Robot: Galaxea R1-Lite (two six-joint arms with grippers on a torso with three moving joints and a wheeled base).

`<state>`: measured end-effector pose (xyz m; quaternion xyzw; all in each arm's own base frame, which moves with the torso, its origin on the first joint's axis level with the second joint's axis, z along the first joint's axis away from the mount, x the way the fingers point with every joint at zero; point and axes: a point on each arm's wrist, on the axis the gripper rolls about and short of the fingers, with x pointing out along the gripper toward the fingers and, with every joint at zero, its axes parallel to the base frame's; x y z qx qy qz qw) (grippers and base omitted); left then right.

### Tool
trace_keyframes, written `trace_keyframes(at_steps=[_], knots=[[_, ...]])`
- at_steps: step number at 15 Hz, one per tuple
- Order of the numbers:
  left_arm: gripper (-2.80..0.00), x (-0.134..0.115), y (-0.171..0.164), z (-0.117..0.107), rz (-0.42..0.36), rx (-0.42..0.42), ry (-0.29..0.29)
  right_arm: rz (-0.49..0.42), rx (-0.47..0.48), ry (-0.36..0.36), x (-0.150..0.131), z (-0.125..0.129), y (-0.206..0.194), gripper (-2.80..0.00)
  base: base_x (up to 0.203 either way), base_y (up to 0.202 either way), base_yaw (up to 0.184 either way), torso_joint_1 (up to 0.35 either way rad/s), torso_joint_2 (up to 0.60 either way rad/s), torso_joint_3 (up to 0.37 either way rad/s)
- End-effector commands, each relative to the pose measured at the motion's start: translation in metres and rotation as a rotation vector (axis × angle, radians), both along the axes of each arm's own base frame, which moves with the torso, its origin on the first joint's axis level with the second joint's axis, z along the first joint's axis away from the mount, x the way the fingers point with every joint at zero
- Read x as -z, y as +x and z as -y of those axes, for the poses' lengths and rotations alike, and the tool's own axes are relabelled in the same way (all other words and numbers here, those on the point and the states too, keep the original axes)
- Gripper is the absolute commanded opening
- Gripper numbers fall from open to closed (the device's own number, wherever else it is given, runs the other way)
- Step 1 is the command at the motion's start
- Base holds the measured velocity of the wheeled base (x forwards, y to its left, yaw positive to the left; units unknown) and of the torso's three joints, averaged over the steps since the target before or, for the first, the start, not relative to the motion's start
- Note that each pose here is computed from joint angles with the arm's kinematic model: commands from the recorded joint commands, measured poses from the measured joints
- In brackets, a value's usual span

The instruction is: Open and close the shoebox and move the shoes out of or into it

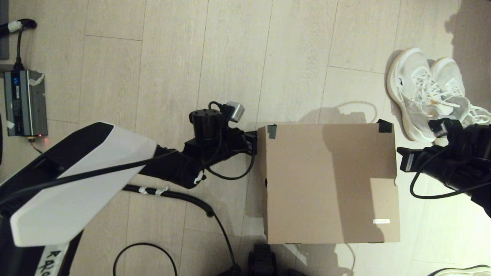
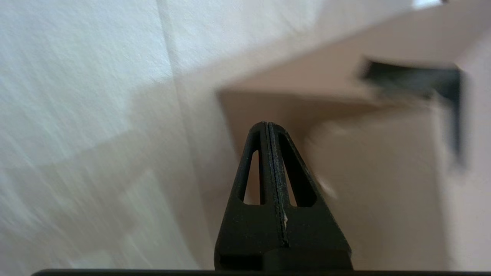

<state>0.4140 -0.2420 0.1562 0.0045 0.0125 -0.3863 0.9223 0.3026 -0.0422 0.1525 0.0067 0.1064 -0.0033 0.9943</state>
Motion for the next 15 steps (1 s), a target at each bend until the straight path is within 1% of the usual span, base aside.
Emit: trace_keyframes(at_steps=[1, 4, 6, 9, 11, 13, 14, 15], knots=[[-2.80, 0.008, 0.012, -0.004, 0.003, -0.021, -0.001, 0.003, -0.005, 0.000, -0.001, -0.001, -0.009, -2.80, 0.000, 0.000, 0.000, 0.000, 0.00, 0.000], [-2.80, 0.001, 0.022, -0.027, 0.009, -0.073, -0.005, 0.002, -0.042, 0.004, -0.003, -0.008, -0.017, -2.80, 0.000, 0.000, 0.000, 0.000, 0.00, 0.000], [-2.80, -0.003, 0.026, -0.037, 0.011, -0.093, -0.006, -0.010, -0.065, 0.009, 0.000, -0.016, -0.021, -2.80, 0.000, 0.000, 0.000, 0.000, 0.00, 0.000], [-2.80, -0.013, 0.024, -0.051, 0.013, -0.119, -0.001, -0.056, -0.130, 0.017, 0.010, -0.037, -0.030, -2.80, 0.000, 0.000, 0.000, 0.000, 0.00, 0.000], [-2.80, -0.024, 0.026, -0.070, 0.033, -0.157, -0.001, -0.063, -0.177, 0.018, 0.011, -0.051, -0.033, -2.80, 0.000, 0.000, 0.000, 0.000, 0.00, 0.000], [-2.80, -0.039, 0.028, -0.099, 0.037, -0.208, 0.003, -0.064, -0.209, 0.007, 0.011, -0.068, -0.034, -2.80, 0.000, 0.000, 0.000, 0.000, 0.00, 0.000], [-2.80, -0.045, 0.026, -0.110, 0.035, -0.228, 0.011, -0.064, -0.201, 0.001, 0.011, -0.072, -0.035, -2.80, 0.000, 0.000, 0.000, 0.000, 0.00, 0.000], [-2.80, -0.043, 0.019, -0.115, 0.007, -0.231, 0.028, -0.060, -0.190, -0.002, 0.011, -0.070, -0.034, -2.80, 0.000, 0.000, 0.000, 0.000, 0.00, 0.000]])
